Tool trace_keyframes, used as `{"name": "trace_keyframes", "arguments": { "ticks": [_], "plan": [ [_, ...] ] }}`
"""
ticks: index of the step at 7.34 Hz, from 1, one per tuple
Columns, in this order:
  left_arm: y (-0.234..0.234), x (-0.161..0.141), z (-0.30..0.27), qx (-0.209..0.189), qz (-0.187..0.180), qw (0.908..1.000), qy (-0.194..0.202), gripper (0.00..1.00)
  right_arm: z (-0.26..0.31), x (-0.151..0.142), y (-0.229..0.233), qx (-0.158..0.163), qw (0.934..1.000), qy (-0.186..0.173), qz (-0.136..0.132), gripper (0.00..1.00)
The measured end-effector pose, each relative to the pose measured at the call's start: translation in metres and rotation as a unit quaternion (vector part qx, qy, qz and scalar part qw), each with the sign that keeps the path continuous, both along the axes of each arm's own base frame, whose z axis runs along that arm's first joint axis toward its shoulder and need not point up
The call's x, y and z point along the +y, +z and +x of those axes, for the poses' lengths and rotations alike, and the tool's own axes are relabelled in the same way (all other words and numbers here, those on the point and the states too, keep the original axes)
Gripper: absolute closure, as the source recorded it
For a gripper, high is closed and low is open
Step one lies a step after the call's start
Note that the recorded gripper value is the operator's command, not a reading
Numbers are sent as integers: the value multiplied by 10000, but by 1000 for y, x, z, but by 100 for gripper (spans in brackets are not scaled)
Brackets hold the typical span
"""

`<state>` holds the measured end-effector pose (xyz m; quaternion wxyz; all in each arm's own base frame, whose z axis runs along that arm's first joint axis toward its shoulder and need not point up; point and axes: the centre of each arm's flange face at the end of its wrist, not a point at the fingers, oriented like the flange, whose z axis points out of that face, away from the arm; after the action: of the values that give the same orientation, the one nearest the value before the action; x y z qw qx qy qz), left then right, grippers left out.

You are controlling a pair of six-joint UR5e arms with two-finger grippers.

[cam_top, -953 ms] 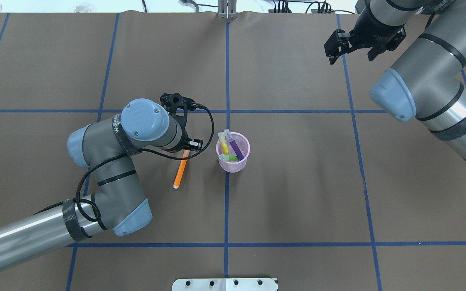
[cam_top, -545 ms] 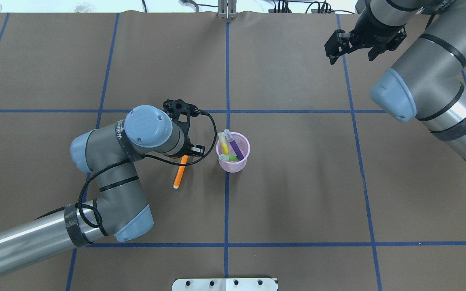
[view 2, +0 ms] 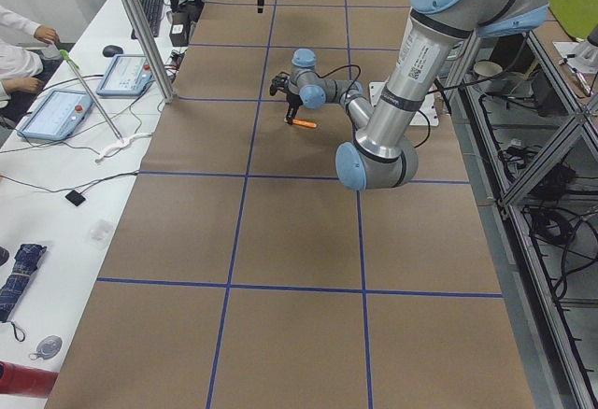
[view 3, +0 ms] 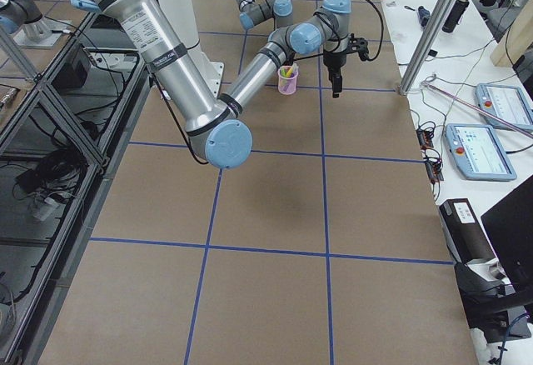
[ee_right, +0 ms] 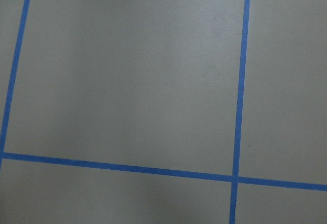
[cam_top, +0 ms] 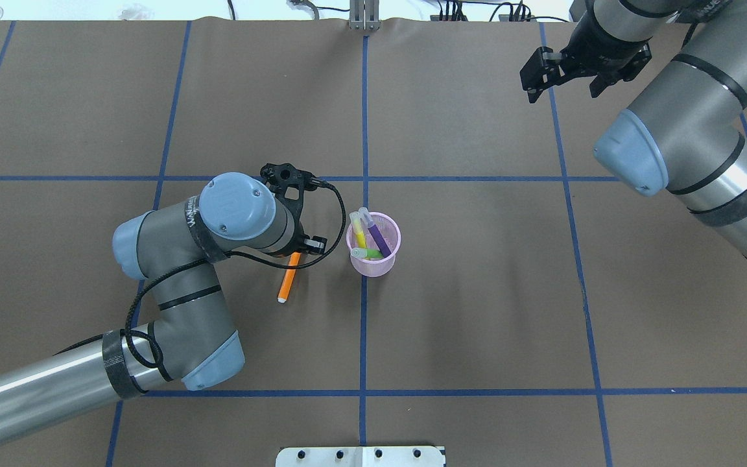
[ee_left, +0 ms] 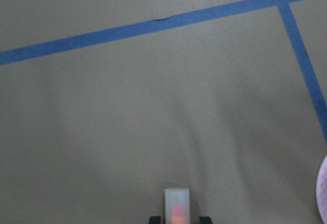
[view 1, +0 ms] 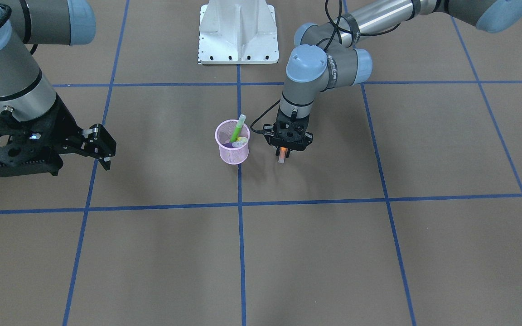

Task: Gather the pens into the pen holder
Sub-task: 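Lower the left gripper onto the orange marker and grasp it while the right arm withdraws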

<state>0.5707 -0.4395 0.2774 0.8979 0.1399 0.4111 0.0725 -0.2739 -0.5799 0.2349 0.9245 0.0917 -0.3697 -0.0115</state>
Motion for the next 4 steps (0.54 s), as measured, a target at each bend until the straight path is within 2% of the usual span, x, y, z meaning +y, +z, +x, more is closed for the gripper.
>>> {"name": "trace_keyframes", "arguments": {
  "ticks": [1, 4],
  "plan": [
    [0, 0, 0, 2, 1, 10000, -1, 100, 0, 0, 0, -1, 10000, 2, -1, 0],
    [-8, 1, -5, 75, 48, 10000, -3, 100, 0, 0, -1, -6, 10000, 1, 7, 0]
  ]
}}
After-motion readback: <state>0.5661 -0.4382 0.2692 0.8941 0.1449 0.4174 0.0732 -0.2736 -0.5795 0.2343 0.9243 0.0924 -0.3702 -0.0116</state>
